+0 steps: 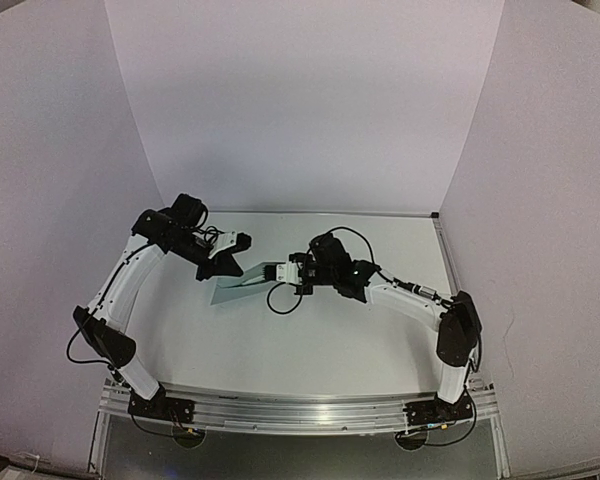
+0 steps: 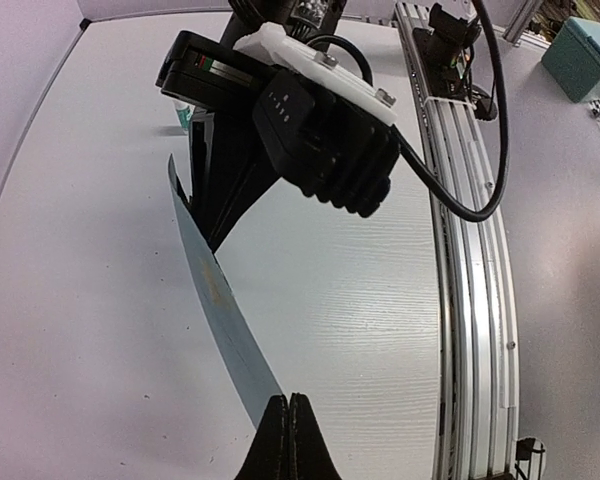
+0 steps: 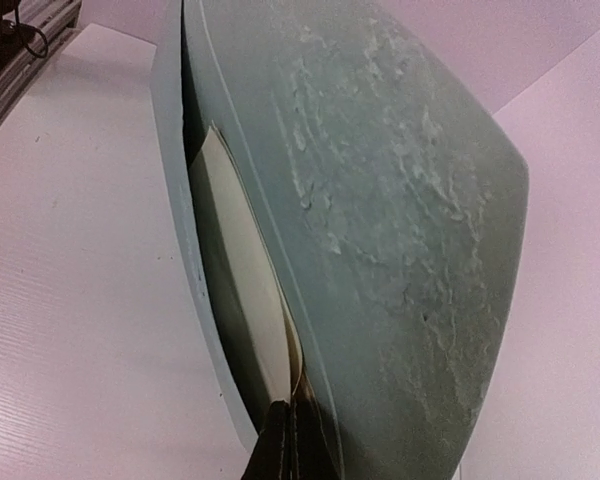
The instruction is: Place the letter into the envelope and seal it
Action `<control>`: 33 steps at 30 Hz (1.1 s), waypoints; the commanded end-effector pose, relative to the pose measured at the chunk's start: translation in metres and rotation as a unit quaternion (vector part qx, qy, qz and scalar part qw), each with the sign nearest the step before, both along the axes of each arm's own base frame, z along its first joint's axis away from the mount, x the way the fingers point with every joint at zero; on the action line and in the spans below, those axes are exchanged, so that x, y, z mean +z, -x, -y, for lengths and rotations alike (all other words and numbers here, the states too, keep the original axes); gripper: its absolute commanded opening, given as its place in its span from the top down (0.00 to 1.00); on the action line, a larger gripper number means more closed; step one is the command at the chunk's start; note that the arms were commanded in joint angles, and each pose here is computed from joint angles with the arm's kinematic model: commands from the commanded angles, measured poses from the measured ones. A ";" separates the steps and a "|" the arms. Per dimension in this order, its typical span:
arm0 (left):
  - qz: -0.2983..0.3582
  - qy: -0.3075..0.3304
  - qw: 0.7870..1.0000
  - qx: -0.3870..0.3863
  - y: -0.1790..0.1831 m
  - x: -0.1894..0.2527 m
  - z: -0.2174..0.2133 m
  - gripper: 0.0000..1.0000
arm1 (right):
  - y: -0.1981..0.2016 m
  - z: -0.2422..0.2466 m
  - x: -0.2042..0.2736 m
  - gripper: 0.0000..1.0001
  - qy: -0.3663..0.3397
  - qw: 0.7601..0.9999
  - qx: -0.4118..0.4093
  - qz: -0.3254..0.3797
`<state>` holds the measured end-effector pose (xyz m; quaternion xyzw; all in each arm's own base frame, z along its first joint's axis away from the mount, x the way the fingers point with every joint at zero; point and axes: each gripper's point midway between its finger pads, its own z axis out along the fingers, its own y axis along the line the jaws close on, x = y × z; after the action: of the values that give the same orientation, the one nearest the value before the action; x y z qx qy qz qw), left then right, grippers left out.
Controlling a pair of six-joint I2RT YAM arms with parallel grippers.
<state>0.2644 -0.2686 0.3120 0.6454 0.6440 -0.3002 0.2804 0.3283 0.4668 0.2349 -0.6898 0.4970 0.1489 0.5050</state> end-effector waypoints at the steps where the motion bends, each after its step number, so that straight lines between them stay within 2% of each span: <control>1: 0.004 0.045 0.999 -0.022 0.020 0.030 0.001 1.00 | 0.023 -0.016 0.053 1.00 -0.111 0.992 0.056 -0.010; 12: 0.017 0.061 0.998 -0.015 0.014 0.040 0.005 1.00 | 0.027 -0.029 0.041 1.00 -0.118 0.990 0.070 -0.029; 27: 0.026 0.066 0.997 -0.019 0.015 0.047 0.001 1.00 | 0.005 -0.016 0.000 1.00 -0.109 0.989 0.018 -0.096; 33: 0.027 0.067 0.997 -0.018 0.014 0.047 0.000 1.00 | -0.002 -0.014 -0.015 1.00 -0.099 0.990 0.001 -0.099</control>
<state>0.2614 -0.2685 0.3211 0.6332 0.6426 -0.3233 0.2856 0.3265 0.4797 0.2437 -0.6231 0.5060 0.2597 0.5370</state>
